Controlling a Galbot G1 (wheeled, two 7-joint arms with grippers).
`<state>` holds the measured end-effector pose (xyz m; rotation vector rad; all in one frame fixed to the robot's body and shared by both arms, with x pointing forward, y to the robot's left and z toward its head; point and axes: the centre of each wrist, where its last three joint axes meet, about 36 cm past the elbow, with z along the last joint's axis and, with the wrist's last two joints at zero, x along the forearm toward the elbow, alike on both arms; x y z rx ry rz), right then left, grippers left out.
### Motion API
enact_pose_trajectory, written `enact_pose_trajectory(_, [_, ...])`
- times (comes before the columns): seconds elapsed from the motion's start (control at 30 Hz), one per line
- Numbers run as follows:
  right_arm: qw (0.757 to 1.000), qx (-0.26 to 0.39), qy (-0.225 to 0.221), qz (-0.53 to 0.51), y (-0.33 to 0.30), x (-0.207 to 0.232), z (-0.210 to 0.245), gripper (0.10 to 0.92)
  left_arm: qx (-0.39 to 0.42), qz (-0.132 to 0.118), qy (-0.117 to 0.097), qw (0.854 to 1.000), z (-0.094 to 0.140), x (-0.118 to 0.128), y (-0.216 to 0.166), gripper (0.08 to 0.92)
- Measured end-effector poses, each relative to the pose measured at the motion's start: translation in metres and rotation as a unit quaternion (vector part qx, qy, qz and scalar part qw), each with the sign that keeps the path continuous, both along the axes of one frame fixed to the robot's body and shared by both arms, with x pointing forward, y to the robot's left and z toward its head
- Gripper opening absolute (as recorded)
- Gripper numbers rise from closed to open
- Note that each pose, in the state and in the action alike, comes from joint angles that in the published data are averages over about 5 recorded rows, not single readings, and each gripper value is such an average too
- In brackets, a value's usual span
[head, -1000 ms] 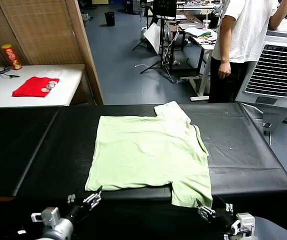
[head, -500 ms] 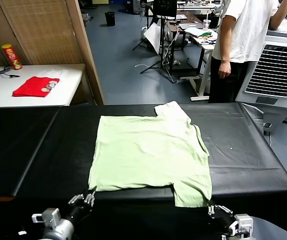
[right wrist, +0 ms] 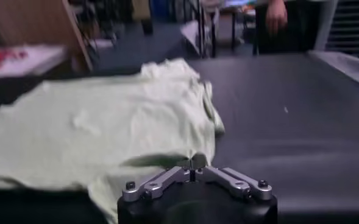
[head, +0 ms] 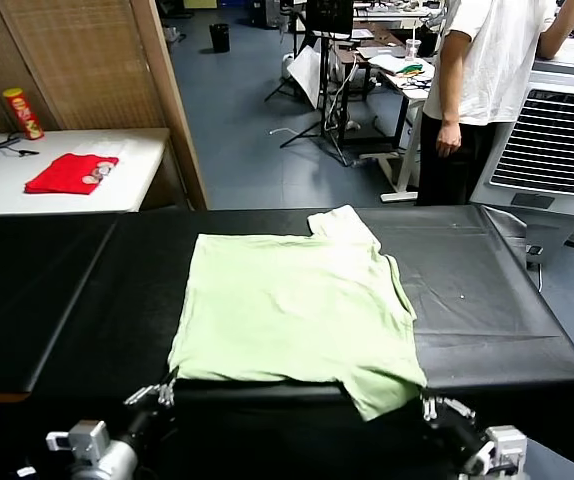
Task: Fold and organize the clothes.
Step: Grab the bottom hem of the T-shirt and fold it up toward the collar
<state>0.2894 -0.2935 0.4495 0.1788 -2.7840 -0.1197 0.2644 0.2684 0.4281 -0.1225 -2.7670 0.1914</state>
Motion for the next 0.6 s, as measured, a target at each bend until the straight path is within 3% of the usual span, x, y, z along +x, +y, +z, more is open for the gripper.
enact_pose_trajectory(0.13, [1.0, -0.01, -0.023, 0.009, -0.007, 0.039, -0.004, 0.121, 0.005, 0.003, -0.03, 1.0, -0.006, 0.023, -0.004, 0.128])
enact_pose_trajectory(0.33, [0.998, -0.022, -0.048, 0.016, -0.015, 0.088, -0.009, 0.121, 0.019, 0.011, -0.055, 0.998, -0.017, 0.053, -0.005, 0.128])
enact_pose_trajectory(0.6, [0.998, -0.033, -0.042, 0.026, -0.017, 0.137, -0.031, 0.121, 0.045, 0.01, -0.061, 0.997, -0.034, 0.088, -0.002, 0.128])
